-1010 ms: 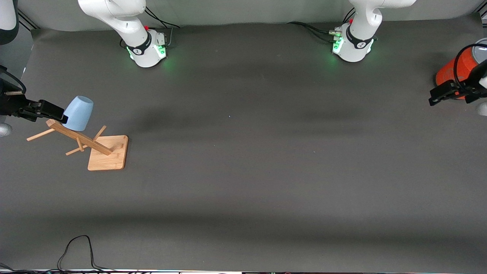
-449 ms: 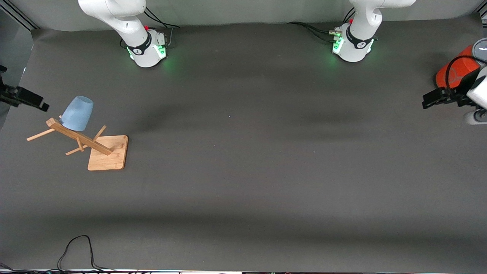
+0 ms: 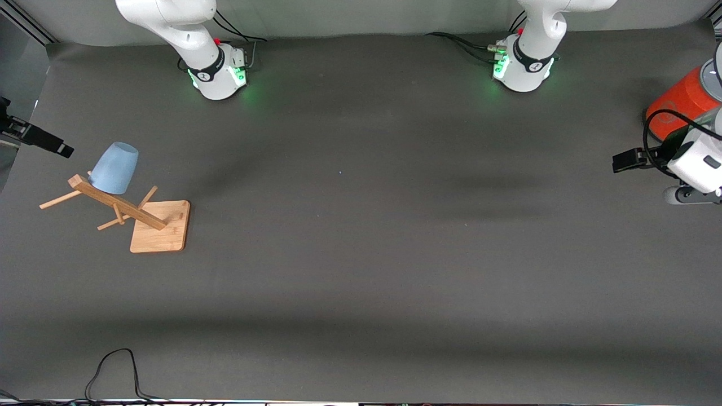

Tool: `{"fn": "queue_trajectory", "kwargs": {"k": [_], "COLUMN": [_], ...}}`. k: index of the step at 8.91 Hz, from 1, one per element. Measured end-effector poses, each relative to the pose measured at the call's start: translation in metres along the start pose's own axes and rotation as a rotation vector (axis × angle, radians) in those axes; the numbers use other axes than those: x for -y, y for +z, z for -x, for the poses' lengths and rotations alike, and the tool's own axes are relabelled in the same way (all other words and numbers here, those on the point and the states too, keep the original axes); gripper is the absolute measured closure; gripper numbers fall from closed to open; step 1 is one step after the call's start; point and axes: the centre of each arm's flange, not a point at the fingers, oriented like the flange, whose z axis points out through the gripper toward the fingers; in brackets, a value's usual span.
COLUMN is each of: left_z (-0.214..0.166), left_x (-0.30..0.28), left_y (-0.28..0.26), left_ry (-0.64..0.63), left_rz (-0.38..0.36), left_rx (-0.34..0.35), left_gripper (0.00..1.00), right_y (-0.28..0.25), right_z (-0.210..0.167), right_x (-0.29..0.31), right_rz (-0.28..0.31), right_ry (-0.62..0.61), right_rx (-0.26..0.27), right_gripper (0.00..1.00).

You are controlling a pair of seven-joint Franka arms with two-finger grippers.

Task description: Rotate and upright cup with both arms

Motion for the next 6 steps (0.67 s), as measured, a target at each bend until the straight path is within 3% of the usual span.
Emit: {"fn": "queue_trajectory", "kwargs": {"k": [2,6], "left_z": [-0.006,-0.038], "left_x": [0.001,-0.002], "left_y": [0.01,0.05], "left_ry": [-0.003,0.001], "left_rz": [-0.008,-0.045], "left_rx": [0.019,0.067], "left_gripper": [0.0,0.0], "right_y": [0.019,0.117], "right_z": [0.007,0.02], "right_x": [-0.001,-0.011], "right_rz": [0.009,-0.021], "right_ry": [0.167,0.198], "right_rx": [0.023,-0.004], "right_gripper": [0.0,0.0]}}
